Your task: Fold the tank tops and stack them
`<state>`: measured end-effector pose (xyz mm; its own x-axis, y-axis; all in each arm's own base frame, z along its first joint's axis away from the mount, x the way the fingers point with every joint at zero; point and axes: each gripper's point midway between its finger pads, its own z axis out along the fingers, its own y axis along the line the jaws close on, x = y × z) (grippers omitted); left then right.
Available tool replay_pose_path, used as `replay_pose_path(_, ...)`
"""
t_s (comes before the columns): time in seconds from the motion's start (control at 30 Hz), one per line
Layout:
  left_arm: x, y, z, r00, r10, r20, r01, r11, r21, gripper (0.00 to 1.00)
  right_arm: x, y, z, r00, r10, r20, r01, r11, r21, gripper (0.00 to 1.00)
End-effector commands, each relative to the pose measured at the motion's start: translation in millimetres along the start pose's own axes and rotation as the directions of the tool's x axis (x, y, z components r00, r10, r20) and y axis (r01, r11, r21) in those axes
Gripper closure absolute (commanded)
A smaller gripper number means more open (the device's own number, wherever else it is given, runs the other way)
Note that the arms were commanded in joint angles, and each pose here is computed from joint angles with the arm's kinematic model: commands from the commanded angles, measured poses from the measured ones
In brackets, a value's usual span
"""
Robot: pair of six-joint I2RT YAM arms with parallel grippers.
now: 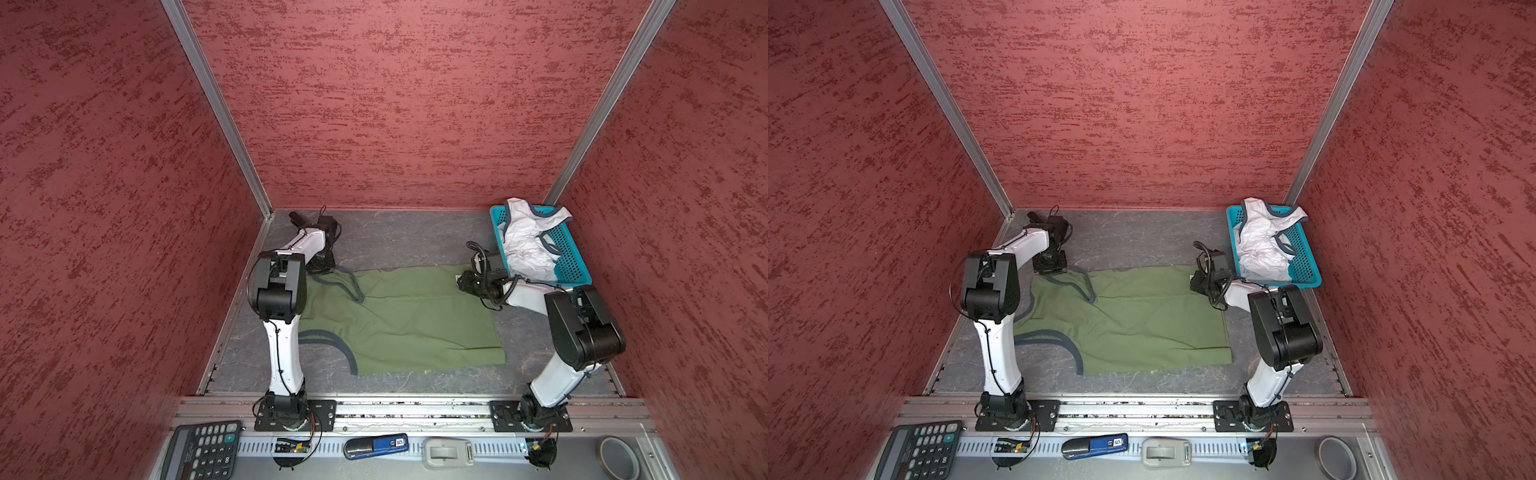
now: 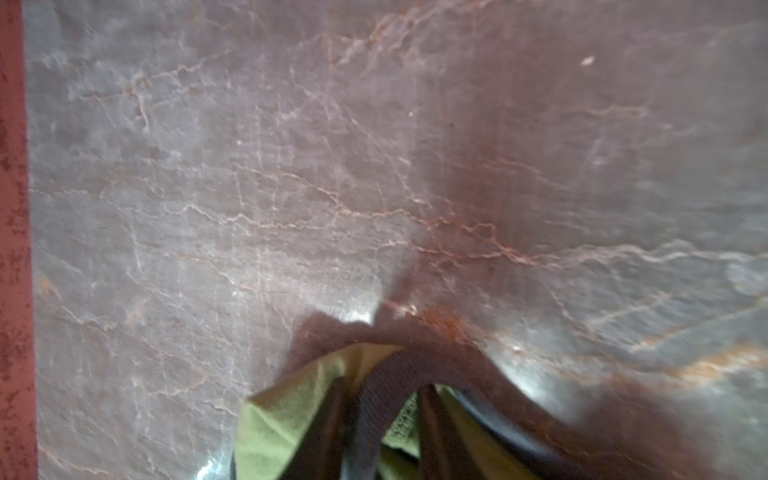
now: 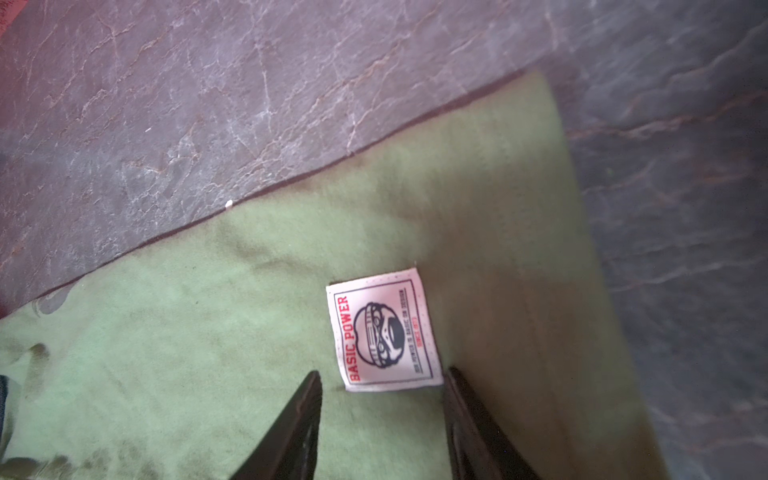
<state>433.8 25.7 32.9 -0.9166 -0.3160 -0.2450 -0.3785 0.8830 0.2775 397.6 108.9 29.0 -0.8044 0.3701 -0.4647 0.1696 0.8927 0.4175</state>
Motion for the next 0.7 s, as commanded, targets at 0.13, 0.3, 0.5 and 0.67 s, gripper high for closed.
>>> replay_pose_path(0.13,-13.2,10.1,-11.2,0.997,-0.052,0.056,0.051,0.998,0.022,0.94,31.7,-36.8,11.0,0.995,0.033,-0.099,-0.019,0.990,0.141,0.51)
replay_pose_path(0.3,-28.7,22.0,-48.2,0.954,-0.199,0.223,0.153,0.966,0.207,1.00,31.9,-36.6,11.5,0.994,0.034,-0.099,-0.020,0.990,0.141,0.51)
replay_pose_path(0.5,-41.7,50.8,-76.9,0.858,-0.413,0.304,0.239,0.846,0.476,1.00,31.9,-37.1,12.0,0.994,0.035,-0.100,-0.021,0.990,0.142,0.50)
replay_pose_path(0.67,-44.8,59.9,-60.7,0.843,-0.478,0.249,0.296,0.796,0.528,0.99,33.3,-37.8,13.2,0.994,0.042,-0.105,-0.026,0.989,0.146,0.51)
